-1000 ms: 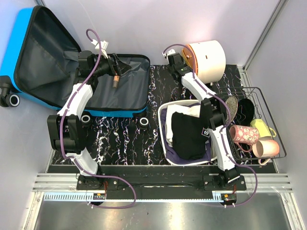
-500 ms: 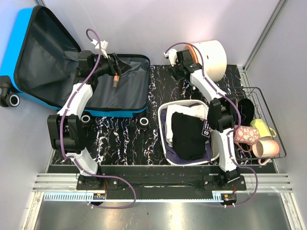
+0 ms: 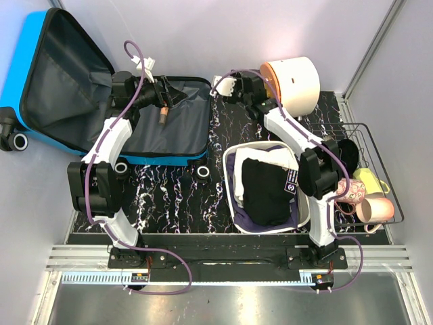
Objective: Open, take out, and arrange the luggage
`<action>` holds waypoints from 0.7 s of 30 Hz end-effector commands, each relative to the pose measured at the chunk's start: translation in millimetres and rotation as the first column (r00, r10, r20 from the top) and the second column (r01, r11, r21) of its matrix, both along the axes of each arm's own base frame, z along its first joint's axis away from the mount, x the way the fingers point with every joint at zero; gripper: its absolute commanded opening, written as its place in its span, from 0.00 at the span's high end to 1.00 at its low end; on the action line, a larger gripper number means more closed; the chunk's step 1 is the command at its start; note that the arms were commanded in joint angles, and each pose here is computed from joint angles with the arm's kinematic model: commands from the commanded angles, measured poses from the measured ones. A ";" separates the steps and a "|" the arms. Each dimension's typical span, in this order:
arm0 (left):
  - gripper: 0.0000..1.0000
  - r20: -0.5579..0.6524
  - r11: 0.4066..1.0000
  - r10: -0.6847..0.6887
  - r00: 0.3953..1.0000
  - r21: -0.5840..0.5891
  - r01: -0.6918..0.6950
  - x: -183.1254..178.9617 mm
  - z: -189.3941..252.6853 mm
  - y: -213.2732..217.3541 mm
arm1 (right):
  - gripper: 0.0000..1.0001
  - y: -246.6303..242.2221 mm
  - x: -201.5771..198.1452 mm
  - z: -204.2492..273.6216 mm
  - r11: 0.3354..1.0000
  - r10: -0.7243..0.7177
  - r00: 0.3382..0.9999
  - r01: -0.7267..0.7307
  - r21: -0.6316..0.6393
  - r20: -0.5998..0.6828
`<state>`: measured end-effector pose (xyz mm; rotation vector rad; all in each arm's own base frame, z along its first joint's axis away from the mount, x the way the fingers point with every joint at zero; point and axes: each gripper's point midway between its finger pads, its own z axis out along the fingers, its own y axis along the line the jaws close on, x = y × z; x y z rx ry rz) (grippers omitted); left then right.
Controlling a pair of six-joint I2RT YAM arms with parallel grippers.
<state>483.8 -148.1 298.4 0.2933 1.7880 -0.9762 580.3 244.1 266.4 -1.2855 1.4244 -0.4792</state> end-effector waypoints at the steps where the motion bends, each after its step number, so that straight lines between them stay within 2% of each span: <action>1: 0.18 0.095 1.000 -0.031 0.995 0.005 0.031 2.7 26.5 -4.8 | 0.29 -32.5 20.5 43.7 0.980 -0.044 0.936 0.108 -0.165 0.350; 5: 0.18 0.076 0.999 -0.035 0.996 0.021 0.033 4.7 18.6 -4.3 | 0.29 -38.8 28.9 31.2 0.972 -0.069 0.896 0.160 -0.174 0.438; 6: 0.18 0.076 0.999 -0.034 0.997 0.026 0.032 4.7 18.4 -3.9 | 0.29 -40.3 28.9 45.3 0.972 -0.080 0.853 0.180 -0.148 0.515; 8: 0.18 0.062 0.998 -0.040 0.997 0.042 0.037 4.5 11.7 -3.4 | 0.33 -42.0 33.6 31.7 0.967 -0.094 0.823 0.210 -0.145 0.561; 9: 0.18 0.060 0.998 -0.041 0.997 0.046 0.038 5.0 10.4 -3.8 | 0.34 -42.7 32.3 40.1 0.966 -0.106 0.786 0.227 -0.126 0.609; 14: 0.18 0.046 0.997 -0.051 0.998 0.066 0.048 8.5 7.4 -3.0 | 0.35 -49.5 37.6 27.3 0.963 -0.153 0.770 0.257 -0.083 0.620; 21: 0.18 0.034 0.995 -0.067 0.997 0.077 0.064 13.3 3.2 -3.9 | 0.38 -65.5 39.1 20.1 0.962 -0.134 0.729 0.259 -0.090 0.671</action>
